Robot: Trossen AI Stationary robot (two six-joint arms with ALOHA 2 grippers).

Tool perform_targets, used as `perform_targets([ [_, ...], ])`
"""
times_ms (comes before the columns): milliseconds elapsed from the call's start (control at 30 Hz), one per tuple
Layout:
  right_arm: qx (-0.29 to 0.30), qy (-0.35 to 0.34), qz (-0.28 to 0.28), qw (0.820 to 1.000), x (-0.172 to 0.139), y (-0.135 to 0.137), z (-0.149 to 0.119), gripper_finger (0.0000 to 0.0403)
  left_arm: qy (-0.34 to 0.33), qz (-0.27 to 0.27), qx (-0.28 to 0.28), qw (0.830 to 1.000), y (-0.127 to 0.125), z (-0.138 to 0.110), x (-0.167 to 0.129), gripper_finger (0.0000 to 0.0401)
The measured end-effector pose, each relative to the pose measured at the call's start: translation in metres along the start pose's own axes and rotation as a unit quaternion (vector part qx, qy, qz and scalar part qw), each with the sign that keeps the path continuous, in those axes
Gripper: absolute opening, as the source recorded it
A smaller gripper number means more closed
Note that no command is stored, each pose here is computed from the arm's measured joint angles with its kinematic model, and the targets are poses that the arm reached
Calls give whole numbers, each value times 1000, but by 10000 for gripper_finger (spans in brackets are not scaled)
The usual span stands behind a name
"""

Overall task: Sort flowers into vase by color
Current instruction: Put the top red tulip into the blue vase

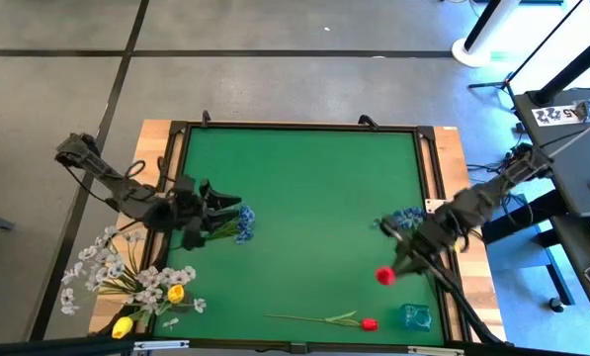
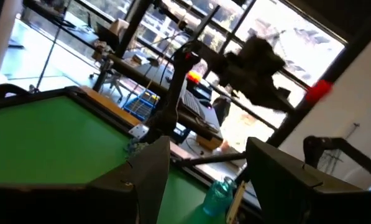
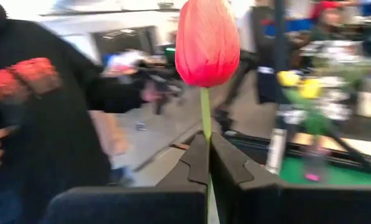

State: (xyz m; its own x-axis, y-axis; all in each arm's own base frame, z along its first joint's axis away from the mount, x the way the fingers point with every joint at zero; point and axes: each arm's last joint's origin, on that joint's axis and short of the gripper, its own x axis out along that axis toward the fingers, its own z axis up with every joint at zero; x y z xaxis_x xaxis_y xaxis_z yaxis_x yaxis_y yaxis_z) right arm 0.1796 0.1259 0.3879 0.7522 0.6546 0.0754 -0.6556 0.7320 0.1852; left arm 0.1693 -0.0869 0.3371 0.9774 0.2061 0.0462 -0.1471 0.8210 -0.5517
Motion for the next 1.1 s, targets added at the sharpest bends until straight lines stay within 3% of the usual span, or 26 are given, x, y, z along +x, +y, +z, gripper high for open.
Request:
perform_targets([
  [267,-4,-45,74,996,2,34,-31,2,-41,10,-27,999,-5,-13,30,207],
  [600,-5,-50,77,996,16,64,-51,2,-26,-27,-28,999,-5,-17,38,207],
  [767,-4,-42,70,997,22,67,-58,2,-18,-41,-32,998,-6,-17,38,207],
  [1100,40,-24,83,995,24,67,-62,2,-2,-52,-214,975,-7,-18,38,207],
])
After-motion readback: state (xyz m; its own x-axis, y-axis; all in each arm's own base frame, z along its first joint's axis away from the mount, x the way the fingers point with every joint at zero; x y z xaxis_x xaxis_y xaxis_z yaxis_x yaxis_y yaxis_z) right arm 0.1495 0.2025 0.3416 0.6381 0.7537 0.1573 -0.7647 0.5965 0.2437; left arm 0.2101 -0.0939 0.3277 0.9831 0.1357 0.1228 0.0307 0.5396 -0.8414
